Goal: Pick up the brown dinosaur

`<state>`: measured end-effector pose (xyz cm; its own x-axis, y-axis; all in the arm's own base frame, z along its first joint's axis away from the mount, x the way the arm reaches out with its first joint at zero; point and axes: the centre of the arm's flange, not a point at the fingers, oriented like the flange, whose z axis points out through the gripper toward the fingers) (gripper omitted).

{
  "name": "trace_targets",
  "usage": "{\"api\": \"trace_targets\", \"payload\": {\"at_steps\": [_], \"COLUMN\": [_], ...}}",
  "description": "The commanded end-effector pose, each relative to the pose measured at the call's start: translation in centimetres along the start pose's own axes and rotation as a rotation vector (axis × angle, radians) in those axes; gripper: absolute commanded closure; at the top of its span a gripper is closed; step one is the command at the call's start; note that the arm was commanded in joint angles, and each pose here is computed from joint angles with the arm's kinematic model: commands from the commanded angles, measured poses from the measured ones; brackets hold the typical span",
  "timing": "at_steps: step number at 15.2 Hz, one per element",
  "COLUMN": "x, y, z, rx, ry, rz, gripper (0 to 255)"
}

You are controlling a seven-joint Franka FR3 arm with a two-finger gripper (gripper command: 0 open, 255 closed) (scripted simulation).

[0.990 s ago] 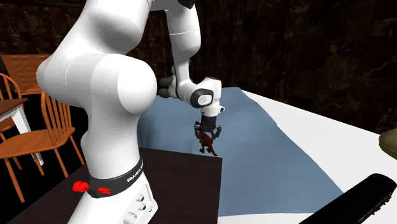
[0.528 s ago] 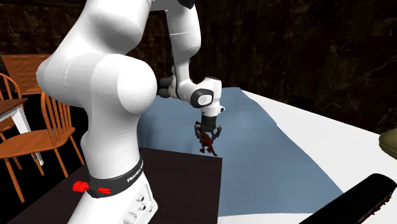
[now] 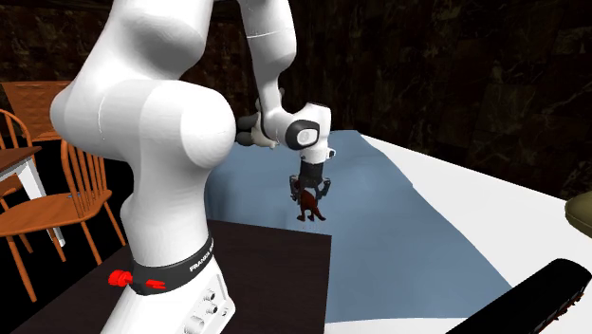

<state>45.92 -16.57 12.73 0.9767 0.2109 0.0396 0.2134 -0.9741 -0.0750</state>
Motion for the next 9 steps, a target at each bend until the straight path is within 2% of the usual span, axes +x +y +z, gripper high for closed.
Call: {"api": "trace_targets", "payload": {"at_steps": [1, 7, 9], "x": [0.0, 0.1, 0.1], "y": [-0.1, -0.4, -0.4], "z": [-1.1, -4.3, -4.4], "rx": [0.000, 0.000, 0.000], "ry": [0.000, 0.000, 0.000], "rz": [0.000, 0.000, 0.000], "gripper": [255, 255, 255]}}
